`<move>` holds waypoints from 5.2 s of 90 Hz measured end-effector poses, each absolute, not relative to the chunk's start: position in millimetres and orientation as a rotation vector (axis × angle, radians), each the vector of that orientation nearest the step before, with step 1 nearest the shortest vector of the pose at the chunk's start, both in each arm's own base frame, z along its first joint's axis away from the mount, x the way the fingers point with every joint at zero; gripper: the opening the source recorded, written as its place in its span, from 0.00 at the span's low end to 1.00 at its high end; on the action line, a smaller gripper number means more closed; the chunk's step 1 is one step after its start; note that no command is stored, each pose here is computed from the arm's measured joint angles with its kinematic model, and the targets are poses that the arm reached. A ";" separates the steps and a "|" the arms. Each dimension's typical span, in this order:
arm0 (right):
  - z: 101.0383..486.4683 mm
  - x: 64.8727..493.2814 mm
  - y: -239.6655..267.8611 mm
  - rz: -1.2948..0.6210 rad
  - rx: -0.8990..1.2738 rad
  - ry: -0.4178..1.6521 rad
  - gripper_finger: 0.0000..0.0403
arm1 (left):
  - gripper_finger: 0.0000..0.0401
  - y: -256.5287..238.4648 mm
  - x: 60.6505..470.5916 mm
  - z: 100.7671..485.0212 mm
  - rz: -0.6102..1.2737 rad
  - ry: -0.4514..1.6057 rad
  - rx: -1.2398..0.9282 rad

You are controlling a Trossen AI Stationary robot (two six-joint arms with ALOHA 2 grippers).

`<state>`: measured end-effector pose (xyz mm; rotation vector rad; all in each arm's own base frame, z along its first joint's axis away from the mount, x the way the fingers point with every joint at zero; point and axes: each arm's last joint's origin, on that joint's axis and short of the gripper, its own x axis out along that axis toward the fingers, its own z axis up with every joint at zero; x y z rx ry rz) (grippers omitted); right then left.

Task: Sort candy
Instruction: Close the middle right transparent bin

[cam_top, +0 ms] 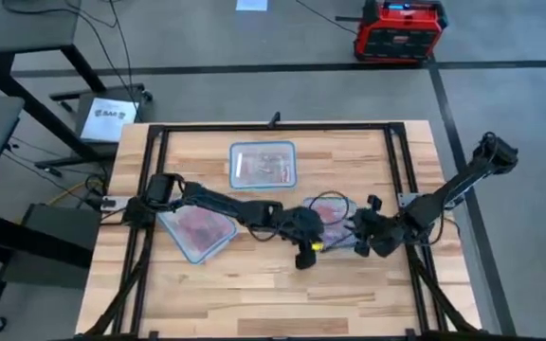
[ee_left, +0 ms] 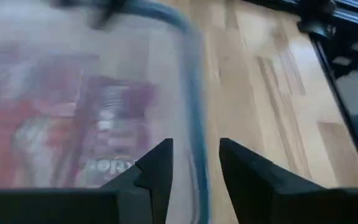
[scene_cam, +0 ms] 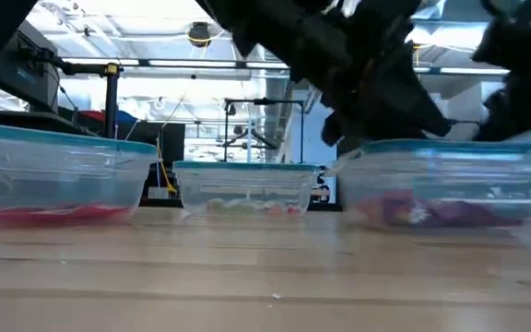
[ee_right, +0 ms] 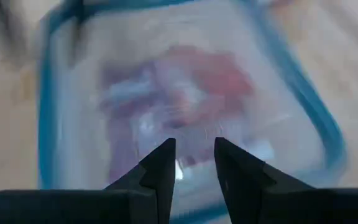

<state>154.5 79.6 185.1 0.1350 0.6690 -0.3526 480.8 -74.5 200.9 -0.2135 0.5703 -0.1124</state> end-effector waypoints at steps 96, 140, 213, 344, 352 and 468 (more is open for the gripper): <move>134.9 265.5 12.2 0.472 -0.168 0.478 0.25 | 0.29 -122.3 417.7 175.6 0.377 0.627 -0.118; 117.9 275.0 13.0 0.465 -0.086 0.508 0.25 | 0.29 -86.4 427.2 169.9 0.313 0.648 -0.074; 119.2 276.5 12.1 0.401 -0.097 0.490 0.25 | 0.29 -72.6 430.8 169.1 0.157 0.700 0.083; 216.5 146.4 24.2 0.019 0.050 0.736 0.25 | 0.29 -68.7 429.5 210.1 0.144 0.826 -0.098; 216.5 150.5 24.9 0.017 0.065 0.714 0.25 | 0.29 -73.4 430.7 220.0 0.138 0.751 -0.063; 165.4 184.8 64.0 0.029 0.149 0.909 0.25 | 0.29 -51.1 476.2 166.4 -0.049 0.558 0.003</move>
